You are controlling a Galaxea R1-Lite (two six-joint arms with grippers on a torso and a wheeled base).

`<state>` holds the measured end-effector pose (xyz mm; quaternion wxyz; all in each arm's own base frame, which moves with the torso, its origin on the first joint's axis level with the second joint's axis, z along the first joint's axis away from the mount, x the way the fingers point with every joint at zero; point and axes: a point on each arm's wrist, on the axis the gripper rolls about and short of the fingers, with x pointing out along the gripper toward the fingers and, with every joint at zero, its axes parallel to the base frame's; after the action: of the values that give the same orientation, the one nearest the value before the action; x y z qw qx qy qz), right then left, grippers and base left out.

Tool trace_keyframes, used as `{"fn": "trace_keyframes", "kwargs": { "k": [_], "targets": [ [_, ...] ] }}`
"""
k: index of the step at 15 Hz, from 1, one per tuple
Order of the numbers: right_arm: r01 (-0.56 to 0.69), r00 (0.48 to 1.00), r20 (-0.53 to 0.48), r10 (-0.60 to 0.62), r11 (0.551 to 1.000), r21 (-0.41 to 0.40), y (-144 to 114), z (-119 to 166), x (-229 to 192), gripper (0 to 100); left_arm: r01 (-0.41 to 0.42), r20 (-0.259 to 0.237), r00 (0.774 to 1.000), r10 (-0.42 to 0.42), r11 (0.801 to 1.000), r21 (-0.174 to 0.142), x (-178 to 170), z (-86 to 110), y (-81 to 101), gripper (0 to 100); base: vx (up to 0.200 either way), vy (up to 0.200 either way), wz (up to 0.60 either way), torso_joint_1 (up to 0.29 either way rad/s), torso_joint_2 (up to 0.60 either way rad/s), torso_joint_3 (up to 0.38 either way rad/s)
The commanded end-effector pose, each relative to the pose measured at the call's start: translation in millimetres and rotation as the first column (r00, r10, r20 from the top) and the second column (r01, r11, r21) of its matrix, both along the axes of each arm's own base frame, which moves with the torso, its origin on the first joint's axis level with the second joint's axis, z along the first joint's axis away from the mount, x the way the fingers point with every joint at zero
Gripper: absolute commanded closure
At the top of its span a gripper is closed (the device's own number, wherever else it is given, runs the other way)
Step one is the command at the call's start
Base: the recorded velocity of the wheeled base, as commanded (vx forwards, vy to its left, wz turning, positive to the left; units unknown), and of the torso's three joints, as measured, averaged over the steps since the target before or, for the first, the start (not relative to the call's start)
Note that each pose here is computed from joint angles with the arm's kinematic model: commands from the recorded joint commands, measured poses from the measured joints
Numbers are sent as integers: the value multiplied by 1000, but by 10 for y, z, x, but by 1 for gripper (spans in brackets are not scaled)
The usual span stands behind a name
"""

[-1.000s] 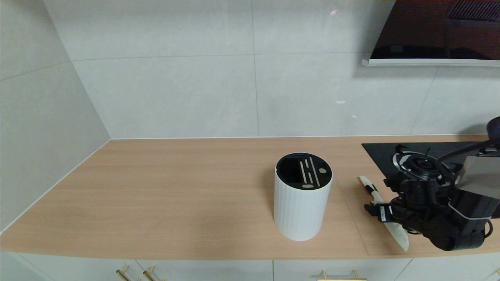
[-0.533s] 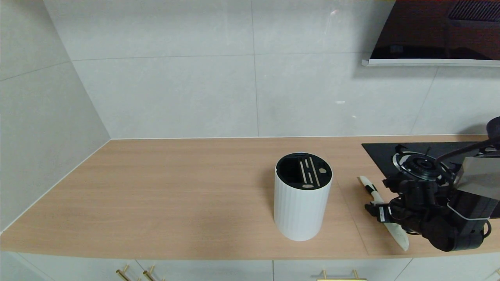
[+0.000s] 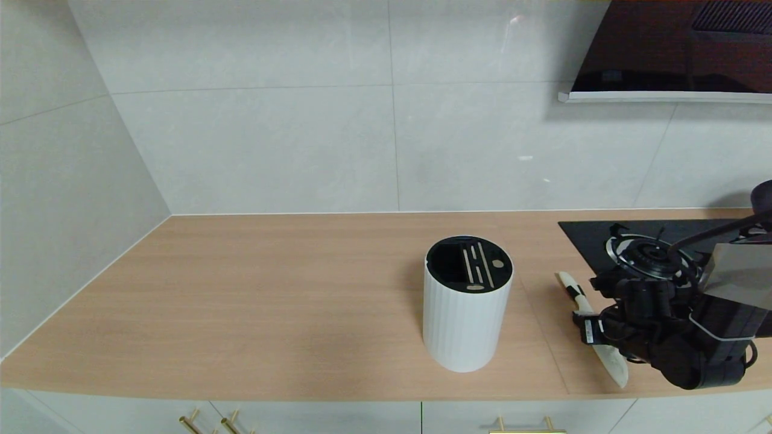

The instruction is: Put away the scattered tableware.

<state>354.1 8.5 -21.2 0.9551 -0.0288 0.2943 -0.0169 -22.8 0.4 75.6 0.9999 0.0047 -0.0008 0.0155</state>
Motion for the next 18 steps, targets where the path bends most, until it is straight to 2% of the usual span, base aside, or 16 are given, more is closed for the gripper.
{"fn": "trace_keyframes", "kwargs": {
  "k": [1, 5, 10, 13, 16, 18],
  "targets": [
    [2, 1000, 6, -2, 1000, 0, -4, 7, 3, 100, -1, 0, 1000, 1, 1000, 0, 0, 0, 0, 0, 0, 0, 0, 0, 0, 0],
    [11, 998, 69, -11, 1000, -3, -2, 197, -9, 100, -1, 0, 1000, 1, 1000, -2, 0, 0, 0, 0, 0, 0, 0, 0, 0, 0],
    [-2, 978, 210, 1, 1000, 5, 54, 793, -196, 100, -1, -2, 1000, 1, 1000, 6, 0, -1, 0, 0, 0, 0, 0, 0, 0, 0],
    [-50, 940, 338, 45, 999, 8, 218, 1245, -143, 100, -1, -2, 1000, 1, 1000, 11, 0, -1, 0, 0, 0, 0, 0, 0, 0, 0],
    [-84, 940, 334, 77, 996, 7, 368, 1536, -114, 100, -1, 0, 1000, 1, 999, 49, 0, 2, 0, 0, 0, 0, 0, 0, 0, 0],
    [-109, 903, 420, 94, 994, 12, 448, 1833, -152, 100, 8, 61, 998, -11, 999, 53, -61, 274, -3, 0, 0, 0, 0, 0, 0, 0]
  ]
}}
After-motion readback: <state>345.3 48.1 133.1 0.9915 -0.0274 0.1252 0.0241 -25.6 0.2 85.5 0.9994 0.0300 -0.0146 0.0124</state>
